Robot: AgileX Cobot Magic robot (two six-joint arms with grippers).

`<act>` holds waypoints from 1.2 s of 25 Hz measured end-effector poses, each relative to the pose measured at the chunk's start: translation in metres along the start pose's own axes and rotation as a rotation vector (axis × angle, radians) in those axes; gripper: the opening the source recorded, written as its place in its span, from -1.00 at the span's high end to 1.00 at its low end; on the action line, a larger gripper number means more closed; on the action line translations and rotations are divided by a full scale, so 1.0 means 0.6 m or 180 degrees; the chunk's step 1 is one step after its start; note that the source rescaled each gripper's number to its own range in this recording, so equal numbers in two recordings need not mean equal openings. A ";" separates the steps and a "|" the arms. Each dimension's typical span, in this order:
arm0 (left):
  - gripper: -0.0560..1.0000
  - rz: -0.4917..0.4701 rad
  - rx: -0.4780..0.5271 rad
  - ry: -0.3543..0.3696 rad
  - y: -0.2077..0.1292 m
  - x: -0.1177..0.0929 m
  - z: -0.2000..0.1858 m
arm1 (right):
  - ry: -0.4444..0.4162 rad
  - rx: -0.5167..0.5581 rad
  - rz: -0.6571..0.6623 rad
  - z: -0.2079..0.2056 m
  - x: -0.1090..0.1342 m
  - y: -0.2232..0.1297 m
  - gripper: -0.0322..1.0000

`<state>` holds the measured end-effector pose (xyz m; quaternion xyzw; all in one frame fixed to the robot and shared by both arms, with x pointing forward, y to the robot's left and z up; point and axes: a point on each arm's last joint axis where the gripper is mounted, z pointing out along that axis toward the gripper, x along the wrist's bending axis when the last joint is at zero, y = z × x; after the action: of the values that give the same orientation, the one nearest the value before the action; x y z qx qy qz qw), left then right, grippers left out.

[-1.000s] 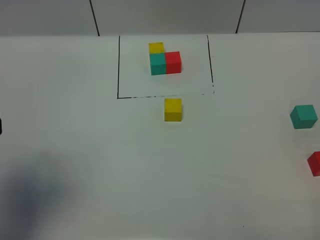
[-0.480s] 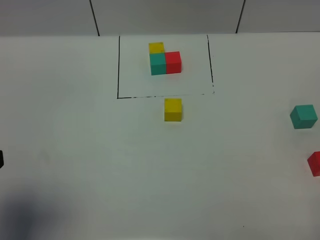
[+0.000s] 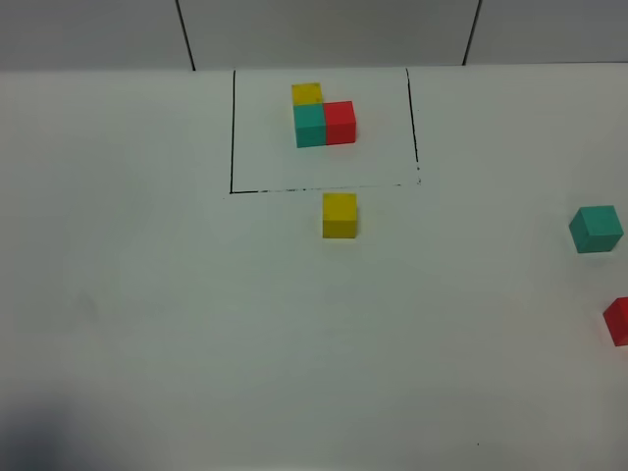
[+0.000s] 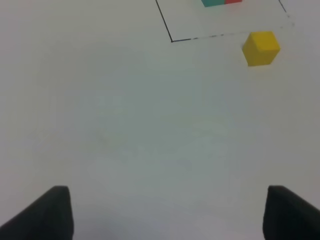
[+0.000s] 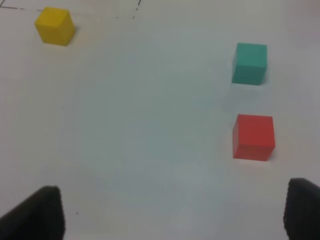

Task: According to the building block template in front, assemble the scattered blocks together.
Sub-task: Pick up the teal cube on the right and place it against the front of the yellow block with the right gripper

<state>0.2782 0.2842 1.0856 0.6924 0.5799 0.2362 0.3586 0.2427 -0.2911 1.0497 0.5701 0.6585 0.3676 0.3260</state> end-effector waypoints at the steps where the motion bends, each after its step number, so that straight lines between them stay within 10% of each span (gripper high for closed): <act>1: -0.56 0.0006 -0.0023 -0.0001 -0.004 -0.001 -0.003 | 0.0000 0.0000 0.0000 0.000 0.000 0.000 -0.55; 7: -0.30 0.0032 -0.0190 -0.0006 -0.050 -0.002 -0.008 | 0.0000 0.0000 0.0000 0.000 0.000 0.000 -0.55; 30: -0.27 0.0079 -0.0428 -0.0079 -0.106 -0.007 -0.025 | 0.0000 0.0003 0.0000 0.000 0.000 0.000 -0.55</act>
<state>0.2261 0.2876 1.0465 0.6767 0.5496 0.2704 0.4086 0.2427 -0.2911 1.0496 0.5702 0.6587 0.3673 0.3257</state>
